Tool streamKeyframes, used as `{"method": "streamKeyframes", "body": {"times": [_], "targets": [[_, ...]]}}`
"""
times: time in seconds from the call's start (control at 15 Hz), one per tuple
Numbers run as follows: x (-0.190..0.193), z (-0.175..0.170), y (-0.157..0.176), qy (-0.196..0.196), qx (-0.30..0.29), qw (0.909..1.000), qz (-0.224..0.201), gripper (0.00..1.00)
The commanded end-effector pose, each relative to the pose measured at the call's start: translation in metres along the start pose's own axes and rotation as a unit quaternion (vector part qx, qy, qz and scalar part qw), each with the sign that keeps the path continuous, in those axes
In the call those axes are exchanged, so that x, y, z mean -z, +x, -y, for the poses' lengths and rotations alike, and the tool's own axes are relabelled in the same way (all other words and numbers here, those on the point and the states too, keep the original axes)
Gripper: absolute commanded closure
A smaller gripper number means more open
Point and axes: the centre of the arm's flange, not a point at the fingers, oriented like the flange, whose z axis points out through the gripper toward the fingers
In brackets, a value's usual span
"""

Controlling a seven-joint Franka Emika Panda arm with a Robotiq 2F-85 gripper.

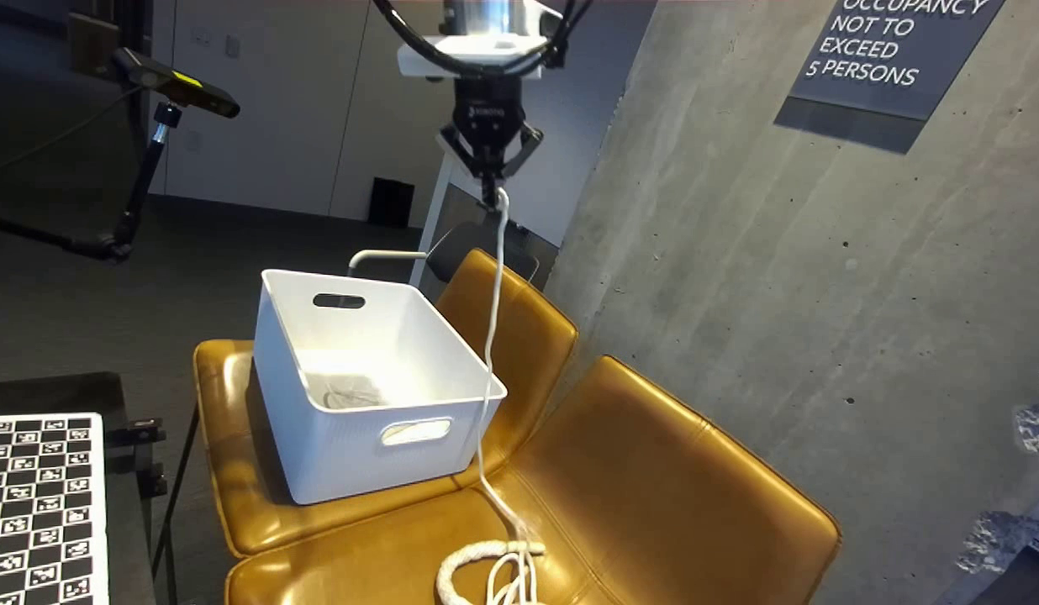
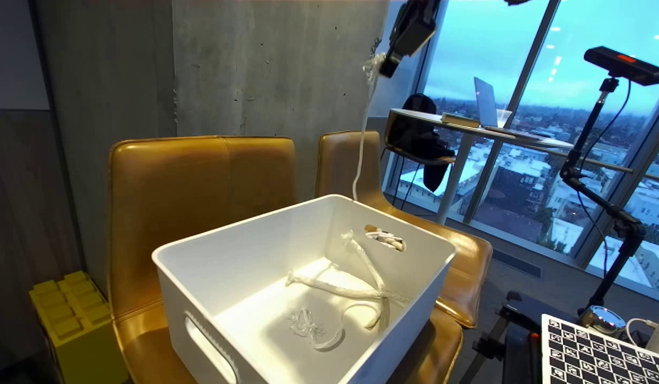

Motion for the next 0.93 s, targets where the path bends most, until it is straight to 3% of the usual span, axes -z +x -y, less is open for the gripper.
{"method": "streamKeyframes", "body": {"times": [0.0, 0.27, 0.53, 0.73, 0.87], "targets": [[0.064, 0.072, 0.039, -0.006, 0.036, 0.9992, -0.019, 0.99], [0.117, 0.177, 0.081, -0.009, 0.077, 0.9962, -0.039, 0.99], [0.121, 0.244, 0.100, -0.013, 0.112, 0.9927, -0.044, 0.99], [0.093, 0.237, 0.103, -0.015, 0.114, 0.9928, -0.033, 0.99], [0.059, 0.200, 0.087, -0.008, 0.095, 0.9954, -0.008, 0.99]]}}
